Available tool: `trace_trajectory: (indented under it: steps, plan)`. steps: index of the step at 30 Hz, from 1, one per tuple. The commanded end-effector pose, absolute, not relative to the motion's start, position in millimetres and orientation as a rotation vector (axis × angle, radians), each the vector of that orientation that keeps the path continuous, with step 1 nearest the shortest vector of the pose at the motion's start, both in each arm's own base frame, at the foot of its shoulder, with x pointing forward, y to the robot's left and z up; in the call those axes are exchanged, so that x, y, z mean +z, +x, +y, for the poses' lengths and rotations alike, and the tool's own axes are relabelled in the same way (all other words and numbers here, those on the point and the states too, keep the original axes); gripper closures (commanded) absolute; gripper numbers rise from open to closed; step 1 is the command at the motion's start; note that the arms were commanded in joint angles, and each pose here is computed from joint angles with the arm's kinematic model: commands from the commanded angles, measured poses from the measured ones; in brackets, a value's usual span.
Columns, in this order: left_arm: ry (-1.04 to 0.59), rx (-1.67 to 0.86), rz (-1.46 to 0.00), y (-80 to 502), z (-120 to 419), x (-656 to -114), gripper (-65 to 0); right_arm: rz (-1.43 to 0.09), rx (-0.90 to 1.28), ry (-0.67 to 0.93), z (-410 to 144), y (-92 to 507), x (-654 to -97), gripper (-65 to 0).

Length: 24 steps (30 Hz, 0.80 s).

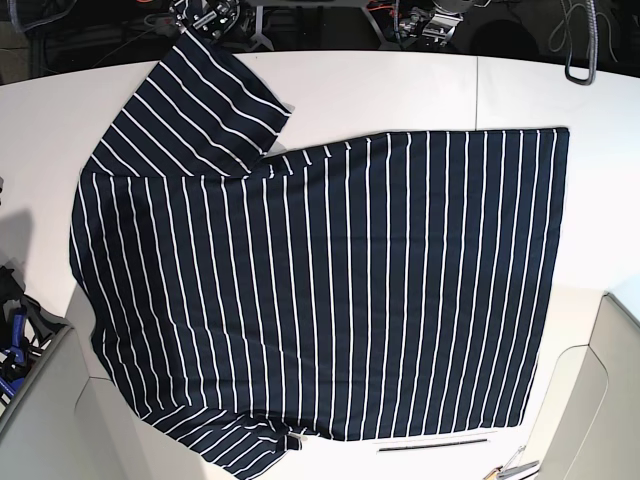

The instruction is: Fold the T-shirt properly

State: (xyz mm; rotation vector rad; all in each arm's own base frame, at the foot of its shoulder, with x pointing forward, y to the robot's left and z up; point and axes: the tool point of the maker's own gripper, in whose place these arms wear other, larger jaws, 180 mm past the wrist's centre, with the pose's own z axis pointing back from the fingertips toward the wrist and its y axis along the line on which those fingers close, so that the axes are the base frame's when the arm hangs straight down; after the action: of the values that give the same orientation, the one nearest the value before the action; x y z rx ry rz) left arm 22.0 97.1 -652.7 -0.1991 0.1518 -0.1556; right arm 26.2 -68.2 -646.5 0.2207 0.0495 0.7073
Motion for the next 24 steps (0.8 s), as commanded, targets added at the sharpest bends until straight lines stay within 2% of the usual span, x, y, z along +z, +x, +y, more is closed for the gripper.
trace_trajectory:
  steps: [1, 13, 24]
  plan:
    - [-0.209, -0.159, 0.151, 24, 95, -652, -4.3, 0.037, 0.712, 0.230, -66, 30, -645, 0.0]
    - [-0.210, -0.159, 0.152, 24, 95, -652, -4.3, 0.062, 0.742, 0.316, -54, 21, -641, 0.0]
    - [-0.214, -0.160, 0.157, 20, 95, -652, -4.3, 0.062, 0.742, 0.315, -54, 21, -641, 0.0]
